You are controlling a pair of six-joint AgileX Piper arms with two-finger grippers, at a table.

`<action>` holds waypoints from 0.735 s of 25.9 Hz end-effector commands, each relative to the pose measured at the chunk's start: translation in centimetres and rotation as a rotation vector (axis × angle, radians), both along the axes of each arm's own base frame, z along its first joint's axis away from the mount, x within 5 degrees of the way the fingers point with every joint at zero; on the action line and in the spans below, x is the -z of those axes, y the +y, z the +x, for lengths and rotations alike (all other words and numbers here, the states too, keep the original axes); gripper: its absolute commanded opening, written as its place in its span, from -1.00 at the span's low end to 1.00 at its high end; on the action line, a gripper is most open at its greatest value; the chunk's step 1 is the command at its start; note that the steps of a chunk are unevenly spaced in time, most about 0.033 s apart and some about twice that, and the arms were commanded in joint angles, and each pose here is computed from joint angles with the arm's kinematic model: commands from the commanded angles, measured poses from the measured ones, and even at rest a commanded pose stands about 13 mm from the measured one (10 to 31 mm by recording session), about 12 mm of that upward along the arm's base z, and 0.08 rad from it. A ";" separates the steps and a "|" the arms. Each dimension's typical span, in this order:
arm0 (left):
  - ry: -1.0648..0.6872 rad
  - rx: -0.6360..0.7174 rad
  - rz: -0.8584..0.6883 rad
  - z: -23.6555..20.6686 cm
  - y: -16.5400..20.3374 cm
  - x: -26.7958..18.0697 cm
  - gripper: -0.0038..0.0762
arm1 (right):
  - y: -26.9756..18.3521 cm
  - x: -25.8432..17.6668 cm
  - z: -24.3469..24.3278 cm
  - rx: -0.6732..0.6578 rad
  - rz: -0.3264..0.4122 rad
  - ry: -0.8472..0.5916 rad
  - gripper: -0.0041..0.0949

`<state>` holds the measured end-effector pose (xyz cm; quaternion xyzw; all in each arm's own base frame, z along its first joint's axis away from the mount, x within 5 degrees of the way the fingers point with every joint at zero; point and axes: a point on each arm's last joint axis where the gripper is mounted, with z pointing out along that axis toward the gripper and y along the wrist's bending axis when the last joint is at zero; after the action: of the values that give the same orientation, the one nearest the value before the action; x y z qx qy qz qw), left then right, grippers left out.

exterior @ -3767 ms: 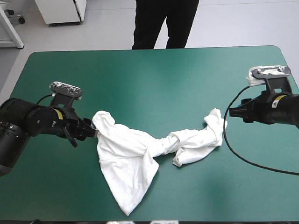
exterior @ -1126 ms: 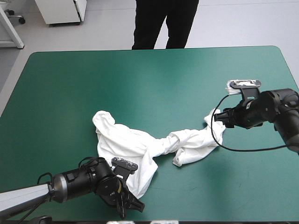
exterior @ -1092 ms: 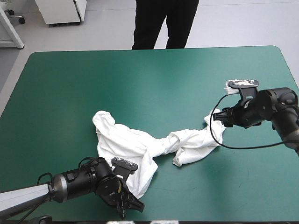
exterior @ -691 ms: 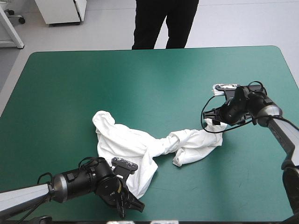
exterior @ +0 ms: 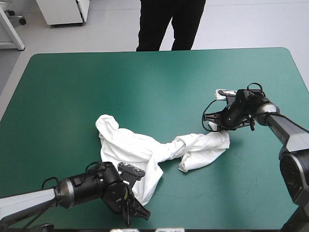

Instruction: Fold the cloth

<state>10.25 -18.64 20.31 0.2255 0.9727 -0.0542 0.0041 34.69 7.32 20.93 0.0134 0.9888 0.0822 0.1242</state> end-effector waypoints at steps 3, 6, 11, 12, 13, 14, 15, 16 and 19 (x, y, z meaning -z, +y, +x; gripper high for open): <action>-0.319 0.064 0.097 3.8 -1.2 -5.2 -0.93 | -0.5 -4.8 -1.7 -0.052 -0.021 -0.115 -0.95; -0.501 0.044 0.107 6.7 -1.2 -10.3 -0.92 | -0.9 -9.2 -3.0 -0.083 -0.037 -0.254 -0.95; -0.646 -0.007 0.019 10.6 0.4 -16.9 -0.92 | -1.2 -16.5 -5.0 -0.119 -0.017 -0.428 -0.95; -0.681 -0.018 0.008 11.3 1.1 -18.2 -0.92 | -1.2 -18.5 -5.5 -0.125 -0.012 -0.478 -0.95; -0.713 -0.030 -0.003 11.8 1.6 -19.5 -0.92 | -1.3 -19.8 -5.9 -0.125 -0.009 -0.506 -0.95; -0.743 -0.042 -0.014 12.4 2.2 -20.7 -0.92 | -1.4 -21.4 -6.4 -0.131 -0.007 -0.548 -0.95; -0.770 -0.058 -0.027 12.8 3.0 -21.9 -0.92 | -1.4 -23.1 -6.9 -0.135 0.000 -0.594 -0.95; -0.787 -0.071 -0.042 13.1 3.5 -22.8 -0.92 | -1.4 -24.4 -7.4 -0.139 0.009 -0.635 -0.95; -0.894 -0.114 -0.115 14.2 6.6 -27.3 -0.92 | -1.4 -30.3 -9.7 -0.179 0.054 -0.821 -0.95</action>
<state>24.69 -14.38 42.96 0.1834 0.9137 0.0152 0.3622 27.74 6.16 45.58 -0.0838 0.9047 0.1020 0.4051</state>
